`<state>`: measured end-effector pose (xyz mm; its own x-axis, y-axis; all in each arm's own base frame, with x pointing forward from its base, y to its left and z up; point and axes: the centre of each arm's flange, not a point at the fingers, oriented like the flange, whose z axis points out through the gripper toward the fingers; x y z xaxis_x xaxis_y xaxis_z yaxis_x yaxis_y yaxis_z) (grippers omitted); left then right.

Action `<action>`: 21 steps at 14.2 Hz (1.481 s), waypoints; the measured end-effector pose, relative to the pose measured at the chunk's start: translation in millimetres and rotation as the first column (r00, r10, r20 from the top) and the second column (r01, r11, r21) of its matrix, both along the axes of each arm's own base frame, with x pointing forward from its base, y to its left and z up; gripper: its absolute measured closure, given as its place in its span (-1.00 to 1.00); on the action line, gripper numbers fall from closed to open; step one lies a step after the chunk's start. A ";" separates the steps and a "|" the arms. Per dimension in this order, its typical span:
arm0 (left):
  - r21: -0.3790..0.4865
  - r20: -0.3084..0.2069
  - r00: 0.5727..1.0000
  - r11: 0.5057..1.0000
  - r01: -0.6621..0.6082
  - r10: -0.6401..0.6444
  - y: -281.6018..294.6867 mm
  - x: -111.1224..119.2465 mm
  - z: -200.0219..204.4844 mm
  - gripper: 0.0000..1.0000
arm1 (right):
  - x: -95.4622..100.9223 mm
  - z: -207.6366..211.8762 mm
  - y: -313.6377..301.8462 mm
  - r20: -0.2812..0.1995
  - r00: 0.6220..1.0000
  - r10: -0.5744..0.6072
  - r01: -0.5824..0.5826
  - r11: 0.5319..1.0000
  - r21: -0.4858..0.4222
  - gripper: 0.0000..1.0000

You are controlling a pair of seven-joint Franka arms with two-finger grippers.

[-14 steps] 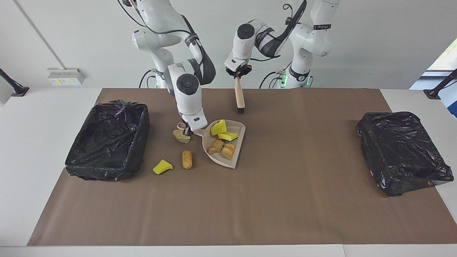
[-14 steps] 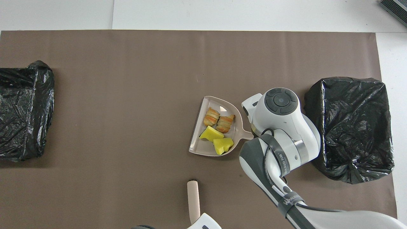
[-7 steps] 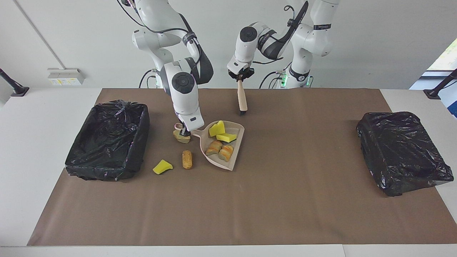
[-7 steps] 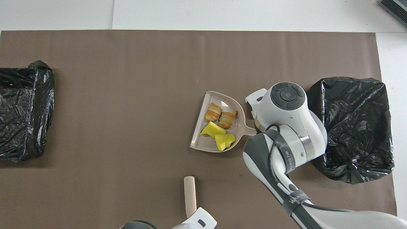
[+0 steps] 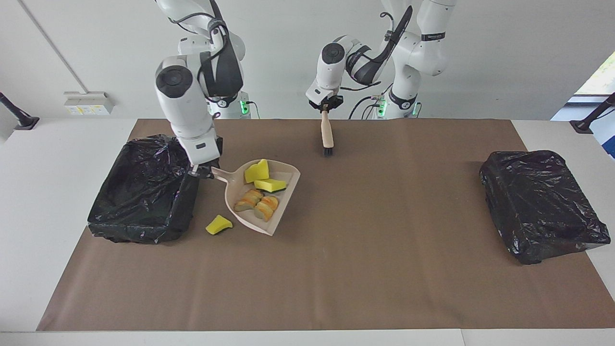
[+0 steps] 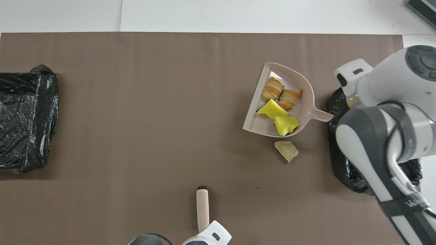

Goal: Sweep and dump trash in bin
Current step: 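Tip the dustpan over the black trash bag with the right gripper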

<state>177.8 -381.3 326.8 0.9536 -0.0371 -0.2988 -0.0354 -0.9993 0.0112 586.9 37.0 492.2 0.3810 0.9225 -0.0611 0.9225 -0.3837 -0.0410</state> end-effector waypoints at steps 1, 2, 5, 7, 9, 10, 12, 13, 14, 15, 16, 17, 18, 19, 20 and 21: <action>0.003 -0.003 1.000 1.000 0.002 -0.002 0.2 0.8 -2.8 0.15 | 4.5 12.1 -35.1 0.021 1.000 -0.019 0.019 1.000 0.003 0.37; 0.003 -0.004 1.000 1.000 -0.001 0.001 0.8 3.4 -5.7 -0.06 | 6.6 21.7 -68.5 0.040 0.999 -0.035 0.034 0.999 0.003 0.37; -0.017 -0.002 1.000 0.999 -0.030 0.030 10.5 33.7 -7.4 -0.78 | 0.9 38.9 -177.7 0.068 0.997 -0.021 0.023 1.000 -0.021 0.37; -0.062 0.017 0.998 0.997 -0.055 0.056 16.1 66.5 8.3 -1.00 | -12.3 40.1 -238.7 0.042 0.999 -0.002 0.006 0.995 -0.103 0.37; -0.091 0.063 0.995 0.993 -0.069 0.075 18.9 99.1 32.3 -1.00 | -25.4 40.8 -280.3 0.004 0.999 0.035 -0.033 0.983 -0.181 0.37; -0.086 0.108 0.992 0.994 -0.060 0.070 22.7 116.6 44.8 -1.00 | -30.0 42.2 -292.1 -0.025 0.997 0.077 -0.081 0.972 -0.219 0.37; -0.063 0.184 0.981 0.996 -0.056 0.067 39.3 155.4 70.4 -1.00 | -32.7 46.0 -301.1 -0.107 0.981 0.161 -0.187 0.930 -0.317 0.37; -0.054 0.199 0.978 0.998 -0.044 0.054 50.8 173.7 83.3 -1.00 | -31.5 48.4 -300.7 -0.155 0.968 0.197 -0.242 0.897 -0.371 0.37; -0.043 0.202 0.979 0.999 -0.021 0.030 64.8 191.0 96.8 -1.00 | -28.9 50.2 -297.0 -0.203 0.951 0.231 -0.298 0.859 -0.417 0.37; -0.030 0.199 0.980 1.000 0.004 0.002 79.6 206.4 110.5 -1.00 | -24.6 50.7 -288.7 -0.246 0.934 0.261 -0.349 0.821 -0.453 0.37; -0.024 0.197 0.980 0.999 0.026 -0.021 94.2 220.4 126.2 -1.00 | -19.8 50.1 -277.9 -0.279 0.917 0.284 -0.390 0.784 -0.483 0.37; -0.025 0.201 0.979 0.999 0.043 -0.037 110.6 235.6 146.0 -1.00 | -14.7 49.5 -267.3 -0.307 0.901 0.308 -0.429 0.744 -0.512 0.37; -0.031 0.208 0.977 0.998 0.053 -0.045 125.8 248.7 166.3 -1.00 | -11.7 48.9 -260.4 -0.326 0.889 0.323 -0.454 0.715 -0.531 0.37; -0.038 0.216 0.975 0.997 0.062 -0.053 141.3 260.4 187.0 -1.00 | -10.5 47.0 -256.0 -0.345 0.878 0.331 -0.475 0.693 -0.543 0.37; -0.046 0.227 0.972 0.996 0.073 -0.061 156.5 270.4 205.8 -1.00 | -10.4 43.8 -254.1 -0.364 0.869 0.336 -0.492 0.674 -0.551 0.37; -0.054 0.243 0.968 0.996 0.077 -0.062 171.0 279.4 222.1 -1.00 | -10.4 41.0 -254.1 -0.378 0.861 0.341 -0.506 0.655 -0.561 0.37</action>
